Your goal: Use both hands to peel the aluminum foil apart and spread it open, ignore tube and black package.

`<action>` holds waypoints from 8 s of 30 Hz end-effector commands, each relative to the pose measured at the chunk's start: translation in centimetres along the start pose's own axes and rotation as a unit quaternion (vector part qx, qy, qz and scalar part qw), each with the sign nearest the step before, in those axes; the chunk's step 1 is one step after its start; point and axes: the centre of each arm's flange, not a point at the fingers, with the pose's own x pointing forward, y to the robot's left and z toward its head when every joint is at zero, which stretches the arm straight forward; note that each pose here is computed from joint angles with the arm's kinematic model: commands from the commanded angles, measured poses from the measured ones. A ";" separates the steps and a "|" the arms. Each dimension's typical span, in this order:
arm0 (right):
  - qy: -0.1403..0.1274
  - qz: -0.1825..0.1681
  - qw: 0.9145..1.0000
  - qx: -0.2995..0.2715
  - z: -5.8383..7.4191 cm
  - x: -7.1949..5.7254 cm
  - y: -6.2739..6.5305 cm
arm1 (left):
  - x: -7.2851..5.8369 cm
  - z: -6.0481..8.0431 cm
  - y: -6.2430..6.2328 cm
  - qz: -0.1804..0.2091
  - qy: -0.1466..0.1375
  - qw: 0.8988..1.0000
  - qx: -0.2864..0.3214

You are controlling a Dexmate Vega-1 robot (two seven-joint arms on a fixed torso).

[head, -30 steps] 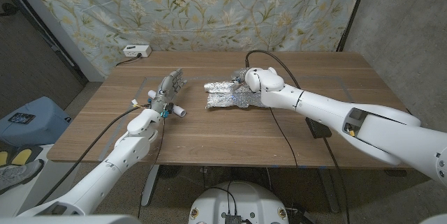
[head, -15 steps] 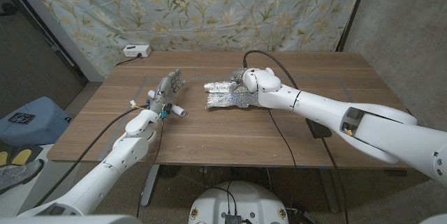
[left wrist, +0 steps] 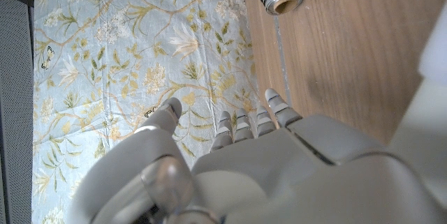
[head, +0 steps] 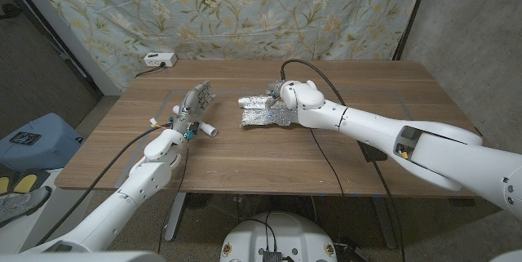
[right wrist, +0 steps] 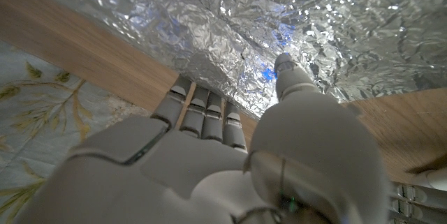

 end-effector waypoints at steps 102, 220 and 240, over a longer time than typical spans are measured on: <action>0.002 -0.018 0.999 0.051 -3.8 -4.1 -3.1 | -0.3 0.2 -3.4 -0.025 0.015 1.000 0.002; -0.010 0.033 0.960 0.278 -8.9 -5.6 -8.5 | -1.2 4.7 -12.1 0.021 0.137 0.987 -0.087; -0.004 0.034 0.958 0.285 -8.2 -6.2 -8.4 | -1.5 5.1 -13.9 0.009 0.145 0.987 -0.073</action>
